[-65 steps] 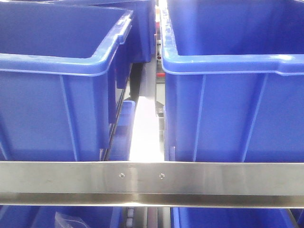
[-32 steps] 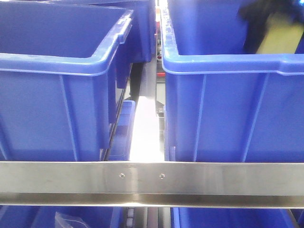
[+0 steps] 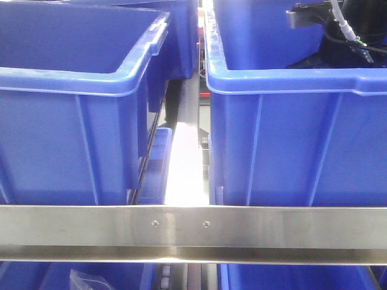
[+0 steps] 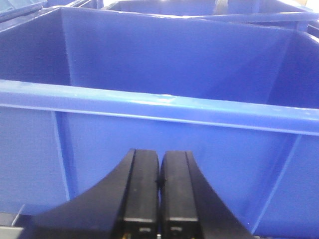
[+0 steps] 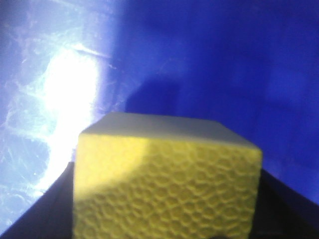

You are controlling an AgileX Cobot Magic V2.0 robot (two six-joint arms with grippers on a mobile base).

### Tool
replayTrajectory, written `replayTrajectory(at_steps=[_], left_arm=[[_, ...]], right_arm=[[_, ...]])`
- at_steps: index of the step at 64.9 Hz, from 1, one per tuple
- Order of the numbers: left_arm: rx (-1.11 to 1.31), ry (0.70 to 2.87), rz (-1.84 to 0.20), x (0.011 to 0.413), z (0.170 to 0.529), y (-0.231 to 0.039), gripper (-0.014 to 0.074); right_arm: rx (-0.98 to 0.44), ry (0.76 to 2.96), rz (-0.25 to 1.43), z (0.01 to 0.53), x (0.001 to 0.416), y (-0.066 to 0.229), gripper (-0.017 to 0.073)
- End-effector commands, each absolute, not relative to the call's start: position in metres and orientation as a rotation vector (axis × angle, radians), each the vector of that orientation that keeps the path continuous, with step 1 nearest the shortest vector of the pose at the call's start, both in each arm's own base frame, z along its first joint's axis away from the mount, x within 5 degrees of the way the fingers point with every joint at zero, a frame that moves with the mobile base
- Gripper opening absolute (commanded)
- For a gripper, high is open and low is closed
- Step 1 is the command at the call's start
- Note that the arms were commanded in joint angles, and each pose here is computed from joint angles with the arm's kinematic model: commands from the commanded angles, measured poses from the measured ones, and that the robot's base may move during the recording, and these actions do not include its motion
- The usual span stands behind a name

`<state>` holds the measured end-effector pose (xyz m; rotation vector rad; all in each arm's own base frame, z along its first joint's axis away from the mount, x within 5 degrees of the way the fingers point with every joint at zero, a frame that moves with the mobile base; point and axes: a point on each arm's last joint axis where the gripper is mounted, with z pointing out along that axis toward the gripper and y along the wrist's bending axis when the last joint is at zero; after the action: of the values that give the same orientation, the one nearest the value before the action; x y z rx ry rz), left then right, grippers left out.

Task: Place yellow foam block on left shelf second layer
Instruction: 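Extend the right gripper over the blue bin and lower the cube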

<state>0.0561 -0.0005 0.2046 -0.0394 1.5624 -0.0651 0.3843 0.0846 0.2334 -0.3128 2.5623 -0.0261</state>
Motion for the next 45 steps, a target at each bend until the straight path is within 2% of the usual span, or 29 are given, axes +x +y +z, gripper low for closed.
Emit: replayTrajectory(at_steps=[1,6,10,25,39,45], left_arm=[[-0.032,1.509,-0.082,0.058,0.203,-0.002,0.0136],[-0.032,1.509,-0.082,0.058,0.203,-0.002,0.0136],[-0.032,1.509,-0.082,0.058,0.203,-0.002,0.0136],[-0.032,1.509,-0.082,0.058,0.203,-0.002,0.0136],[-0.032,1.509,-0.082,0.058,0.203,-0.002,0.0136],[-0.032,1.509,-0.082,0.058,0.203,-0.002,0.0136]], right_arm=[[-0.320,2.425,-0.023,0.266,0.386,0.085,0.0420],[-0.320,2.425,-0.023,0.266,0.386,0.085,0.0578],[-0.320,2.427,-0.026,0.267,0.387,0.085,0.0640],[-0.307,2.391,-0.035,0.298,0.384,0.083,0.0623],[-0.278,2.289,-0.024,0.350,0.357,0.076,0.0619],[-0.267,2.261,-0.023,0.370,0.337,0.071,0.0530]])
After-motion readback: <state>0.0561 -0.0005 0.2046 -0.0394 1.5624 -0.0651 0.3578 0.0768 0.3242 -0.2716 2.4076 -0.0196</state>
